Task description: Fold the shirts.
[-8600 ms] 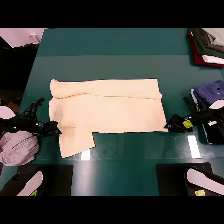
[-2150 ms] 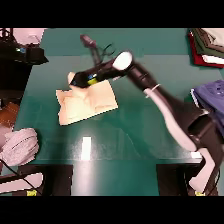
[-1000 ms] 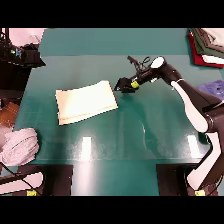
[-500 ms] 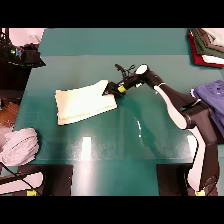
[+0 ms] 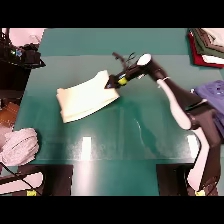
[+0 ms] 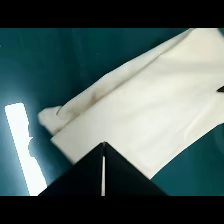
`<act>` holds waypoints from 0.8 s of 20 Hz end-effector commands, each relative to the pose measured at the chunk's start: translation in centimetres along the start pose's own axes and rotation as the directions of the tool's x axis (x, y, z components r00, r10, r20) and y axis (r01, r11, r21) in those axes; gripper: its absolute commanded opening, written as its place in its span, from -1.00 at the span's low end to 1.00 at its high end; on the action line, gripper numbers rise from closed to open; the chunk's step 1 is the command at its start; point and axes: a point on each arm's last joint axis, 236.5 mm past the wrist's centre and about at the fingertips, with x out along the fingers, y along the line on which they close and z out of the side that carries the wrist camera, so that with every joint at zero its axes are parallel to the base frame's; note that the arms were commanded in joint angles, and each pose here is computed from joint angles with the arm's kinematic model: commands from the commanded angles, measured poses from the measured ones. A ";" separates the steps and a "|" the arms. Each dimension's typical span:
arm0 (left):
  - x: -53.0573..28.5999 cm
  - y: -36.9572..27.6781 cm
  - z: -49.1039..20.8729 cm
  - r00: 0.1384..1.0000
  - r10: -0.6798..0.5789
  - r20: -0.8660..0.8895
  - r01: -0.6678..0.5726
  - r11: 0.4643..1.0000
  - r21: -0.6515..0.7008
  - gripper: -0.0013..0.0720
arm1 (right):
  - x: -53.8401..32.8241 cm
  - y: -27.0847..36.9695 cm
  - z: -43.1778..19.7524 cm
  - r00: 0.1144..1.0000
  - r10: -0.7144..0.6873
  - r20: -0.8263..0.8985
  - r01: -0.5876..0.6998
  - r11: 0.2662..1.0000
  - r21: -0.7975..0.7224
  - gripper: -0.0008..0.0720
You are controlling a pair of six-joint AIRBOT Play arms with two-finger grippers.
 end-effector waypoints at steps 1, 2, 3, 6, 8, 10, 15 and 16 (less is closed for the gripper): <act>-0.1 0.0 -0.1 1.000 -0.001 -0.004 0.001 0.999 0.036 -0.90 | -10.4 -4.5 0.3 0.976 -0.207 0.074 0.207 0.978 -0.003 -0.94; -0.1 -0.1 -0.1 1.000 -0.002 -0.005 0.002 0.999 0.035 -0.90 | -14.3 -6.1 0.1 0.958 -0.261 0.116 0.257 0.965 0.051 -0.94; -0.1 -0.1 -0.1 1.000 -0.002 -0.005 0.002 0.999 0.035 -0.90 | -18.0 -7.7 -0.3 0.937 -0.311 0.159 0.296 0.949 0.110 -0.94; -0.1 -0.1 -0.1 1.000 -0.004 -0.005 0.004 0.999 0.034 -0.90 | -29.5 -12.5 -2.3 0.823 -0.484 0.296 0.399 0.865 0.305 -0.94; -0.1 -0.6 -0.1 1.000 -0.026 -0.003 0.026 0.999 0.029 -0.90 | -36.1 -14.8 -4.4 0.734 -0.575 0.361 0.430 0.806 0.407 -0.94; -0.1 -1.3 0.1 0.998 -0.056 0.004 0.056 0.998 0.022 -0.90 | -41.5 -16.4 -6.6 0.649 -0.640 0.412 0.429 0.754 0.497 -0.94; -0.2 -2.4 -0.1 0.995 -0.102 -0.005 0.102 0.995 0.006 -0.90 | -50.0 -19.1 -10.6 0.499 -0.736 0.458 0.406 0.665 0.627 -0.94; -0.2 -2.5 -0.3 0.995 -0.104 -0.013 0.104 0.995 0.007 -0.90 | -51.1 -19.1 -10.7 0.472 -0.745 0.471 0.408 0.658 0.633 -0.94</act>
